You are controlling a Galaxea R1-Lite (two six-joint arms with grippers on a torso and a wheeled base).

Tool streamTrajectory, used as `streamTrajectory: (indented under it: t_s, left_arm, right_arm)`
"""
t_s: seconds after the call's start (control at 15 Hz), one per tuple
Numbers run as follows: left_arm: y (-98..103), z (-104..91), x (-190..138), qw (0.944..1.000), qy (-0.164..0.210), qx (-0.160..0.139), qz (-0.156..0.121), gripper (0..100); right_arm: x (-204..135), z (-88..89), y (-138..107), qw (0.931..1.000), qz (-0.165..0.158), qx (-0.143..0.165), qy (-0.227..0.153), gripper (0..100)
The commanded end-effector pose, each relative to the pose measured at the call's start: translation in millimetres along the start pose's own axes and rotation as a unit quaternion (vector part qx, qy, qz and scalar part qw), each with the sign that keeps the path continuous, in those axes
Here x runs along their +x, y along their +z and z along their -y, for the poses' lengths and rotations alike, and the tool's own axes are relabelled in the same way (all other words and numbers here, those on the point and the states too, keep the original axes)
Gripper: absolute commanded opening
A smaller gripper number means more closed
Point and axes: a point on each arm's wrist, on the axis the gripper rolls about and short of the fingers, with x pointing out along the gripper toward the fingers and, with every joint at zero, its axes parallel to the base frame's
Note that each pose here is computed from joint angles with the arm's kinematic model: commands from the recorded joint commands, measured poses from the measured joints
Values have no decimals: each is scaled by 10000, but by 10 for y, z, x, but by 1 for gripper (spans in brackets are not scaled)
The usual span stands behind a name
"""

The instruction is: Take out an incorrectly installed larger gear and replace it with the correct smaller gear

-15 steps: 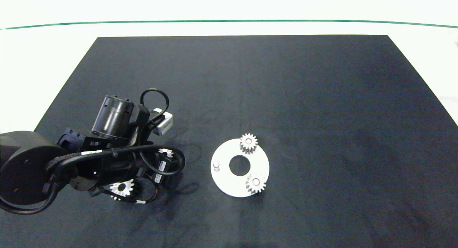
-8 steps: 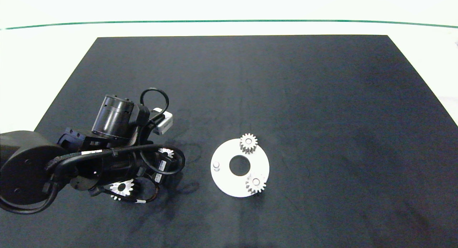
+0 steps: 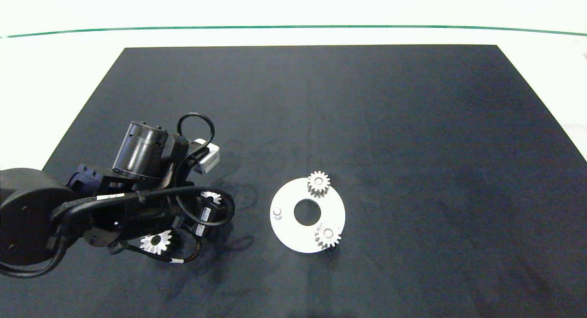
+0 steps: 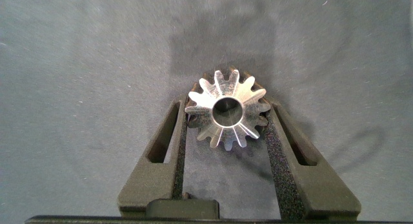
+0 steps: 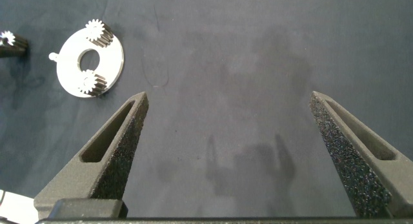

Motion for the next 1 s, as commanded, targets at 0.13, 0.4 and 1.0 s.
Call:
streamTrajectory:
  t_s: [0.13,0.4,1.0]
  left_arm:
    - [54,82,-318,9992,-186,131,337,22]
    - [71,327,-574,9949,-675,494,556,22]
    - [119,979,-662,9831,-951,1364,770,22]
  right_arm:
    - [-9,0,-11,10000,-2,1,5,100]
    - [-35,1,-20,10000,-2,1,-2,100]
    - [-148,3,-56,10000,75,2,-5,100]
